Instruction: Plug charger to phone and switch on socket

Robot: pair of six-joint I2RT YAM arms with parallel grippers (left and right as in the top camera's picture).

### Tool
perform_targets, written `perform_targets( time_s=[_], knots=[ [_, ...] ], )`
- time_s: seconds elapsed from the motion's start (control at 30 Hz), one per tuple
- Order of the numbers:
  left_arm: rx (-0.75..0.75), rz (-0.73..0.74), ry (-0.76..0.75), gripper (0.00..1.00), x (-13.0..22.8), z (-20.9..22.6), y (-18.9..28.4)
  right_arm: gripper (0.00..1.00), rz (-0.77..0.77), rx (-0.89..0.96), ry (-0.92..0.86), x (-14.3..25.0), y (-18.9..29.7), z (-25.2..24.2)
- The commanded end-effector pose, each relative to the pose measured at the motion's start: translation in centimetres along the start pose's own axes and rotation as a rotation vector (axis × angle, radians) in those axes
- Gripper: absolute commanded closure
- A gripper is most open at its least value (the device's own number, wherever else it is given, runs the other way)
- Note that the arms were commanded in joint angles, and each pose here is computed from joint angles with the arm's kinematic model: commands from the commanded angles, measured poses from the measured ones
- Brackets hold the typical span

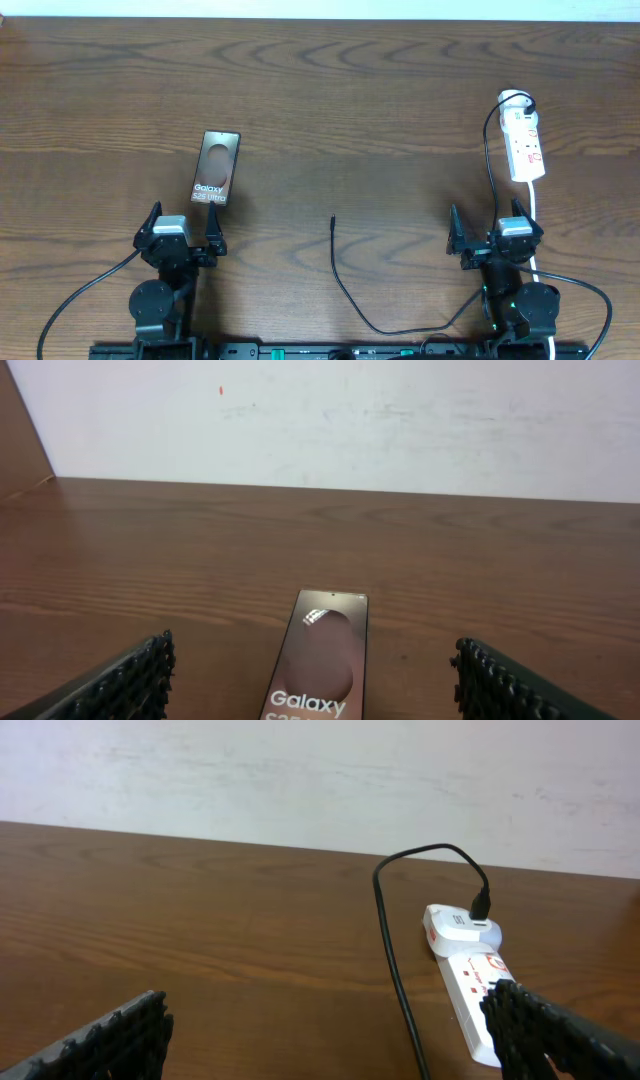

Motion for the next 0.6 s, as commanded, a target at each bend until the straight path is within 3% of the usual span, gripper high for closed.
perform_targets(
  time_s=[0.0, 0.23, 0.57],
  knots=[
    [0.001, 0.014, -0.012, 0.13, 0.8, -0.1, -0.1, 0.01, -0.002, 0.012, 0.013, 0.0, 0.0, -0.2],
    [-0.013, -0.028, -0.015, 0.13, -1.3, 0.4, 0.2, 0.01, -0.002, 0.012, 0.013, 0.0, 0.0, -0.2],
    [0.021, 0.049, -0.014, 0.12, -10.1, 2.2, -2.6, 0.01, -0.002, 0.012, 0.013, 0.0, 0.0, -0.2]
  ],
)
Point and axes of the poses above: each gripper's point midway between its finger pads, its own y axis back along the fingers, its own z axis along the line the jaws close on, x = y × z, the point moved 2 cm from there along y, back along the fingers, and after that the axes turned 14 degrees about -y, right-handed, at the moved point
